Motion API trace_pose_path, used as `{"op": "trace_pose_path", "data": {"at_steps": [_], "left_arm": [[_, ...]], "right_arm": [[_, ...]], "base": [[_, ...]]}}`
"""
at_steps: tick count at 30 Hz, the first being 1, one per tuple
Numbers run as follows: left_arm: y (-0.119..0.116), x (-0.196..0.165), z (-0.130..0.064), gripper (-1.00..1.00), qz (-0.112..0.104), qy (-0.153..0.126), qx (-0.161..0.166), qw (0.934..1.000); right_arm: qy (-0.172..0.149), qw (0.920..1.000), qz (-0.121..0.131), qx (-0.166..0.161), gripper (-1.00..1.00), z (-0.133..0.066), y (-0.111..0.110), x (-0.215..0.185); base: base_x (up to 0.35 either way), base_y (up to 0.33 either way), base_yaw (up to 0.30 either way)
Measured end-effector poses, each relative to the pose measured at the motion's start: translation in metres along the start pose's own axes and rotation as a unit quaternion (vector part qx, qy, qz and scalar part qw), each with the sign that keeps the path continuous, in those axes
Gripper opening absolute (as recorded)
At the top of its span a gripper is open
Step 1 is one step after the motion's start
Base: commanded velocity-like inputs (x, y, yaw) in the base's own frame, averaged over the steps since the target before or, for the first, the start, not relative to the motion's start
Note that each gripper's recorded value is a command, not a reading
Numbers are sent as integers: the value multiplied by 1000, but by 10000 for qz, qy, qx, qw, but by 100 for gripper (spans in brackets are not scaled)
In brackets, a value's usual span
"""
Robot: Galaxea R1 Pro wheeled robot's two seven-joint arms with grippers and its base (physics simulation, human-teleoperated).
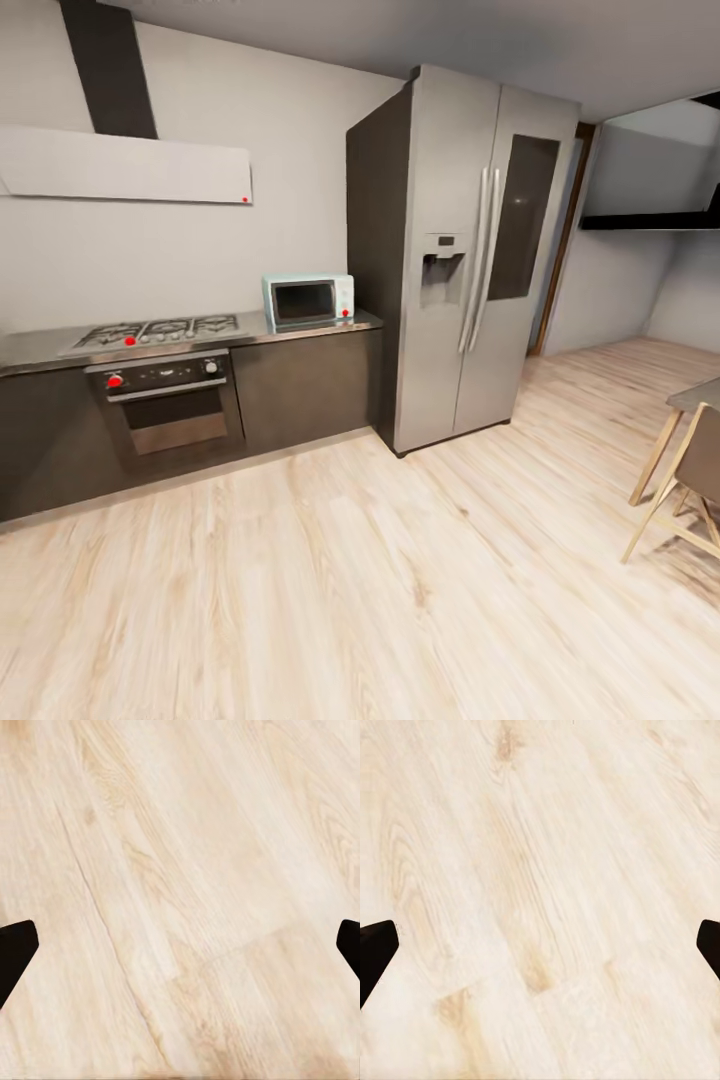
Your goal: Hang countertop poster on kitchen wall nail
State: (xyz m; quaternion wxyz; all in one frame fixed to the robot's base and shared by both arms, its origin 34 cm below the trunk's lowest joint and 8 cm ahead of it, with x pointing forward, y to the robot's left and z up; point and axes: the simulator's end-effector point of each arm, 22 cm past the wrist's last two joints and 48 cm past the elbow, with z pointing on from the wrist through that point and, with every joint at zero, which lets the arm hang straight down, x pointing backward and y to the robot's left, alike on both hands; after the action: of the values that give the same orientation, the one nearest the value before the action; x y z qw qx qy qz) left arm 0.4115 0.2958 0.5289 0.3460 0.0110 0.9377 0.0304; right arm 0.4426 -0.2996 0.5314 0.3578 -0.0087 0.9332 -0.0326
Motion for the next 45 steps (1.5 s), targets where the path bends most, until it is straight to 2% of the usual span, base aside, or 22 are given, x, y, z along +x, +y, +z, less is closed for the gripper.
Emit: {"op": "trace_pose_path", "data": {"at_steps": [9, 14, 17, 26, 34, 45], "left_arm": [[1, 0, 0, 100, -1, -2, -11, 10000], [1, 0, 0, 100, -1, 0, -11, 10000], [1, 0, 0, 100, -1, 3, -11, 10000], [1, 1, 0, 100, -12, 13, -24, 10000], [25, 1, -1, 100, -319, 5, -300, 9990], [29, 1, -1, 100, -366, 2, -336, 9988]], "right_arm": [[15, 10000, -17, 11, 100, 0, -1, 2], [81, 10000, -26, 13, 100, -1, -1, 8], [227, 9997, -60, 0, 100, -3, 0, 22], [295, 9995, -93, -2, 100, -4, 0, 29], [294, 9995, -82, 8, 100, -4, 0, 29], [292, 9995, -88, 4, 100, -4, 1, 29]], "base": [[0, -42, 246], [0, -229, 62], [0, -190, 12], [0, -45, 79], [0, -3, 255], [0, 0, 277]]}}
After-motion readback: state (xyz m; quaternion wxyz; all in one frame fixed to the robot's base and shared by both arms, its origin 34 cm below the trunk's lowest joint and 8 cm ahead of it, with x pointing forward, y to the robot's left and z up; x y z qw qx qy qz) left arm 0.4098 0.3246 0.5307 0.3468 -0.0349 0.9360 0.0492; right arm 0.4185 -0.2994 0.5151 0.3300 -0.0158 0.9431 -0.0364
